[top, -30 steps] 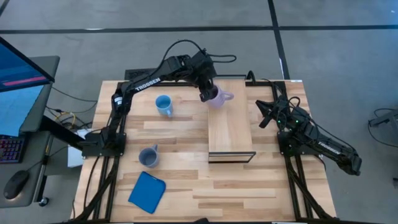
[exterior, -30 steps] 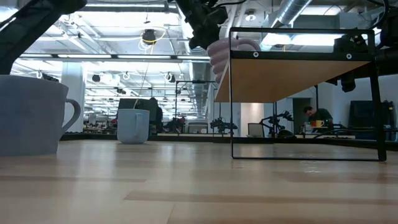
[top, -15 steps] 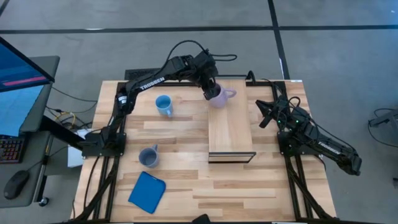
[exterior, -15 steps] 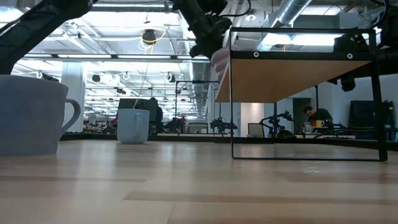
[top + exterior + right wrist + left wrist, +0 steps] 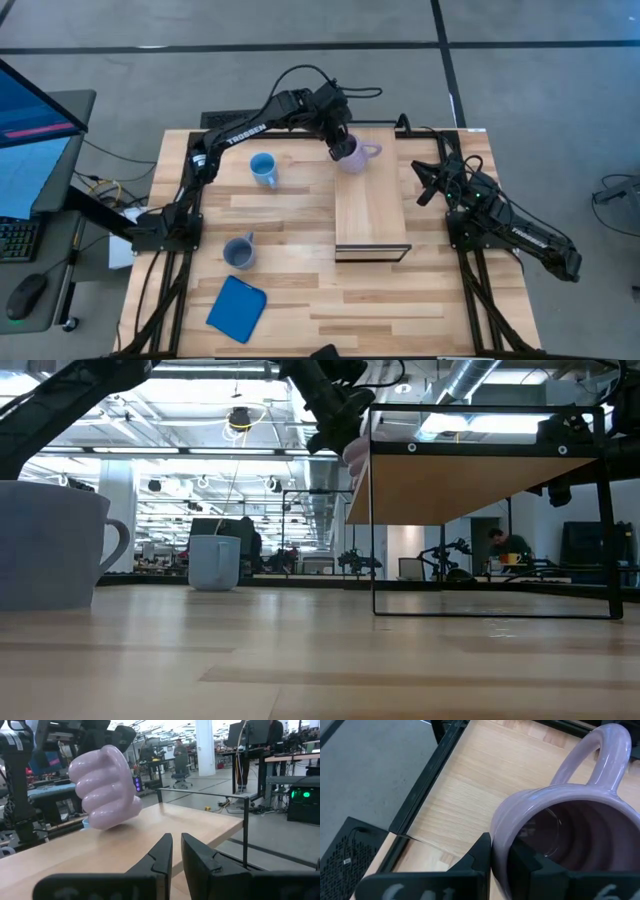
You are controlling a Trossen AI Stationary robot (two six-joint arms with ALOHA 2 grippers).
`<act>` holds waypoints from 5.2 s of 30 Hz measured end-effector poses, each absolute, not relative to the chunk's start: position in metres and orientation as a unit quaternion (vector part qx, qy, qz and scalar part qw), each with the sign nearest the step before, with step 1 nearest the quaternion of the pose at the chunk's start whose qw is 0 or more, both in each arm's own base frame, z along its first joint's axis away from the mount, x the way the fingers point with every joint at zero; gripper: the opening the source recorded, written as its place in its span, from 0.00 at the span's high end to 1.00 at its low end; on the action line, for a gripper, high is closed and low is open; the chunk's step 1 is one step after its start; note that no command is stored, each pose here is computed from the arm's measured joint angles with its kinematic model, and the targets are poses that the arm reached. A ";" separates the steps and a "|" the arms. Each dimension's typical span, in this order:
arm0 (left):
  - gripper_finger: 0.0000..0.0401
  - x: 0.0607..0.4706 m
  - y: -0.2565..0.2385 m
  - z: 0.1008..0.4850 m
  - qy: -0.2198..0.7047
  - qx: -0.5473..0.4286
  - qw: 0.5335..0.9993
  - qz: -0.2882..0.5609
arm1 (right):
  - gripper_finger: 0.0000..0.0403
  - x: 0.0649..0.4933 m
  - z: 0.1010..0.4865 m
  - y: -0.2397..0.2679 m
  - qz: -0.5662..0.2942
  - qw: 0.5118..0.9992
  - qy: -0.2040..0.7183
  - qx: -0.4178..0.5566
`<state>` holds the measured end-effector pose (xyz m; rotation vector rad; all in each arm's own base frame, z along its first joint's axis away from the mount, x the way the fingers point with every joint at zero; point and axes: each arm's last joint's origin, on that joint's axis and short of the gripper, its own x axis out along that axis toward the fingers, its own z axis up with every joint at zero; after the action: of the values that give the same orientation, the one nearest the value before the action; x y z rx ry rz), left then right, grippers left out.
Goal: Stack small to large cups/mugs on shelf
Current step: Put the violet mug on the shelf
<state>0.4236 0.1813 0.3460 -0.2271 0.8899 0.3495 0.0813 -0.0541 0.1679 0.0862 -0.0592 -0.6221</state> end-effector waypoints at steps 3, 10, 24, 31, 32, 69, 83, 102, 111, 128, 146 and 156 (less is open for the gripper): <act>0.95 0.424 0.181 0.346 0.427 -0.110 0.882 0.168 | 0.84 0.081 0.168 -0.054 -0.306 0.951 -0.029 0.042; 0.92 0.423 0.183 0.345 0.424 -0.130 0.880 0.168 | 0.84 0.081 0.168 -0.054 -0.306 0.951 -0.029 0.042; 0.86 0.425 0.183 0.341 0.430 -0.132 0.880 0.152 | 0.84 0.081 0.168 -0.054 -0.306 0.951 -0.028 0.041; 0.92 0.423 0.182 0.345 0.427 -0.109 0.885 0.152 | 0.84 0.081 0.168 -0.054 -0.306 0.951 -0.027 0.042; 0.93 0.423 0.182 0.347 0.426 -0.106 0.886 0.151 | 0.84 0.081 0.167 -0.054 -0.306 0.951 -0.025 0.042; 0.85 0.420 0.177 0.360 0.401 -0.096 0.901 0.138 | 0.84 0.081 0.167 -0.054 -0.307 0.951 -0.024 0.043; 0.85 0.424 0.179 0.363 0.374 -0.099 0.911 0.144 | 0.84 0.081 0.167 -0.054 -0.307 0.951 -0.024 0.043; 0.85 0.426 0.179 0.364 0.367 -0.103 0.913 0.147 | 0.84 0.081 0.167 -0.054 -0.307 0.951 -0.024 0.043; 0.85 0.426 0.179 0.365 0.363 -0.110 0.913 0.151 | 0.84 0.081 0.167 -0.054 -0.307 0.951 -0.024 0.043; 0.85 0.430 0.178 0.355 0.374 -0.118 0.908 0.150 | 0.84 0.081 0.167 -0.054 -0.307 0.951 -0.024 0.043; 0.81 0.430 0.178 0.355 0.372 -0.117 0.908 0.150 | 0.84 0.081 0.167 -0.054 -0.307 0.951 -0.024 0.043; 0.72 0.431 0.179 0.356 0.367 -0.116 0.911 0.150 | 0.84 0.081 0.167 -0.054 -0.307 0.951 -0.024 0.043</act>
<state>0.4309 0.1789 0.3560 -0.2388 0.7557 0.3098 0.0813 -0.0542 0.1669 0.0876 -0.0481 -0.6238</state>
